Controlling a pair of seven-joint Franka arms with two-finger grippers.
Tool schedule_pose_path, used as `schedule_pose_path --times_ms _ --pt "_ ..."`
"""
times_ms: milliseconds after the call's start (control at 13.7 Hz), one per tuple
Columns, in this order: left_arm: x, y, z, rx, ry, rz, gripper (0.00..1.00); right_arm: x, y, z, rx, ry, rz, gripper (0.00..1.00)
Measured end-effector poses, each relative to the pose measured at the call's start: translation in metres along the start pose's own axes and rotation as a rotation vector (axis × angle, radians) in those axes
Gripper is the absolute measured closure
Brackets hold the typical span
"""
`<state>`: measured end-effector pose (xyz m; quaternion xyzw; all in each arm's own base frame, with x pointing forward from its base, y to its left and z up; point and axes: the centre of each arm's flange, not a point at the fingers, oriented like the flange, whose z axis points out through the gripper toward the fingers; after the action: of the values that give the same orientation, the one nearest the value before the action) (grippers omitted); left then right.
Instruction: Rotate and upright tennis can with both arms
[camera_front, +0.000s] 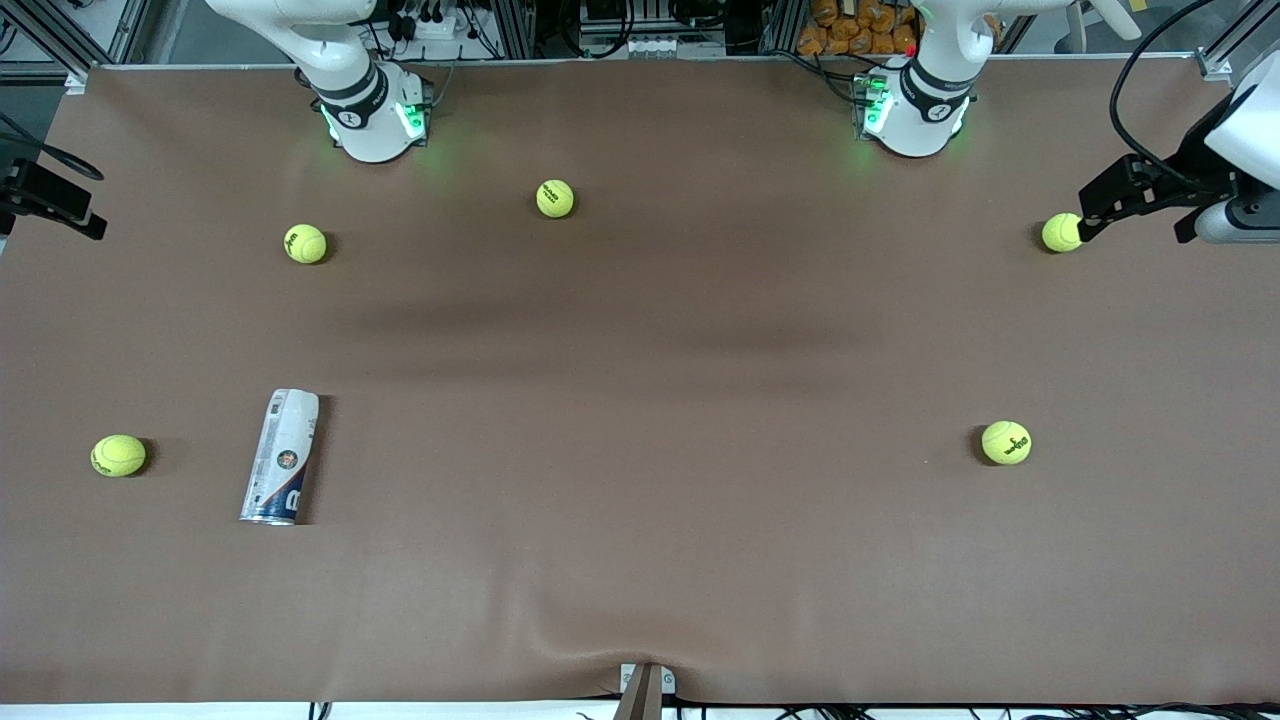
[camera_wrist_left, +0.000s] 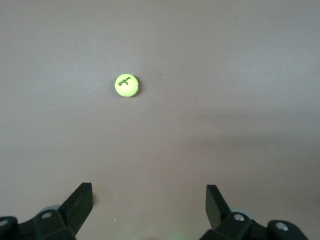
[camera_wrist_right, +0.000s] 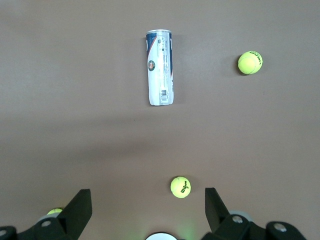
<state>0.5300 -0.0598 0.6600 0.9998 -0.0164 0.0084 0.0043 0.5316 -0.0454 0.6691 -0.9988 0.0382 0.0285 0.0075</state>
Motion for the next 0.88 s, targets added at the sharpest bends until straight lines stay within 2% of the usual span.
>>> schedule_pose_path --times_ms 876 --pt "0.0011 0.0034 -0.0006 -0.007 0.002 0.005 0.0 0.0046 -0.0019 0.0025 0.0 0.009 -0.004 0.0"
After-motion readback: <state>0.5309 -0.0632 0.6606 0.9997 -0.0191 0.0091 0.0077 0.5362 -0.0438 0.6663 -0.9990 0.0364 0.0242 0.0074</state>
